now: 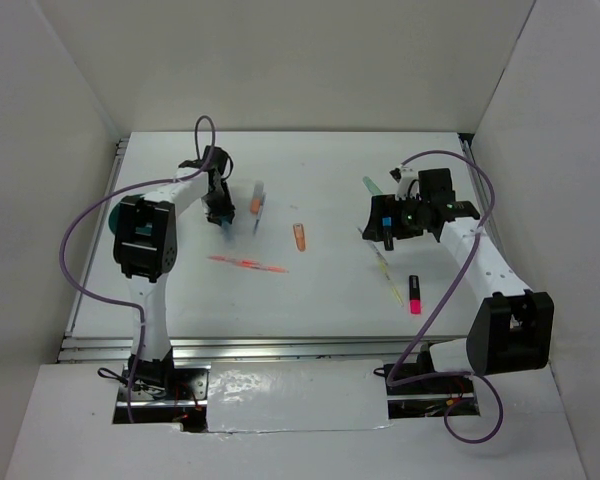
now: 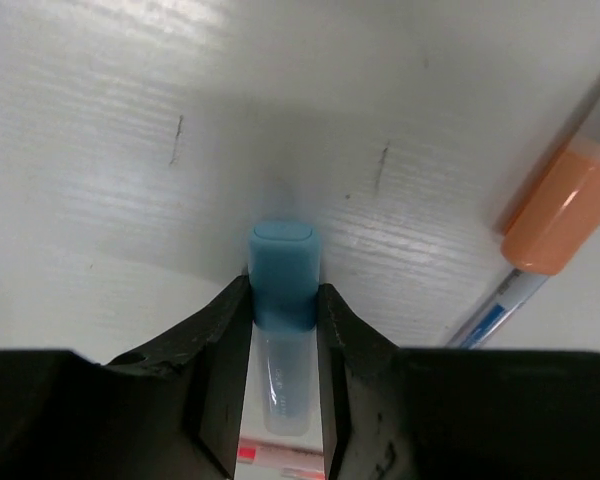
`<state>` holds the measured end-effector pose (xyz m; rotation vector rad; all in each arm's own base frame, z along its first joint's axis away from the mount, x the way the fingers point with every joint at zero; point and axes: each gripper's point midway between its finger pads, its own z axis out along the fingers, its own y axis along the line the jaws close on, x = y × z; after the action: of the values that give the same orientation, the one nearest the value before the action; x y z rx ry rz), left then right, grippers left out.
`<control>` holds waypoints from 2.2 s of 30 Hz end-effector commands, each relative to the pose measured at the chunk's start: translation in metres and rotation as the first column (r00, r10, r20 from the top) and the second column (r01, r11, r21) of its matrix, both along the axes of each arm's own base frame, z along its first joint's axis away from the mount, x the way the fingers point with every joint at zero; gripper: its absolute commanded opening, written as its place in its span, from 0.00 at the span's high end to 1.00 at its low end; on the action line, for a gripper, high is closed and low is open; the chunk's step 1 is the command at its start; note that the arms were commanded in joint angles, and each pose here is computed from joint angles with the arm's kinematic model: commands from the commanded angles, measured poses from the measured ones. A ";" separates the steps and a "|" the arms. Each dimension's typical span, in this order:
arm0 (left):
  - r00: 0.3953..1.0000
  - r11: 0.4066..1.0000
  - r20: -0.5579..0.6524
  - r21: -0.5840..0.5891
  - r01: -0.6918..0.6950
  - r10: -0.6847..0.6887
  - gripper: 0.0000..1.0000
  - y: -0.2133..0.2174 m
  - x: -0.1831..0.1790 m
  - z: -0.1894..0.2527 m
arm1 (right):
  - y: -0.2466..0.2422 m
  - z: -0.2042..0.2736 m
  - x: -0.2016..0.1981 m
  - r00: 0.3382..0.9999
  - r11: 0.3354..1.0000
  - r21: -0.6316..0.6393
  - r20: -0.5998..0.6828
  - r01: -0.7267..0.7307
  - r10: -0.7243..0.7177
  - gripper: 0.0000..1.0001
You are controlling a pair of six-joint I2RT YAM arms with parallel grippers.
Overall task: Sort the stationery into containers
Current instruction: Pick up the pen from the center of the board, then place the pen in the storage box.
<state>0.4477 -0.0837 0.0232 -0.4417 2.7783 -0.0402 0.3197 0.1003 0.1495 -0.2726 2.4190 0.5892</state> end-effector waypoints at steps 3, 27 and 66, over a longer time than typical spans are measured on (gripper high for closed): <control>0.979 0.990 0.203 -0.137 0.041 -0.012 0.84 -0.016 0.035 0.051 | -0.001 0.010 0.006 1.000 1.000 0.003 0.029 -0.012 0.012 0.03; 0.528 0.957 0.847 0.201 -0.211 -0.062 1.00 0.233 -0.084 0.282 | 0.016 0.030 0.019 0.993 0.997 0.018 0.100 -0.072 0.069 0.03; 0.533 0.952 0.843 0.098 -0.289 0.075 0.62 0.299 -0.019 0.168 | 0.007 0.005 0.035 0.998 0.999 0.015 0.032 -0.046 0.045 0.03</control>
<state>0.4211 0.2116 0.1782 -0.5056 1.8022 0.0961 0.3395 0.1101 0.1374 -0.3311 2.4313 0.6470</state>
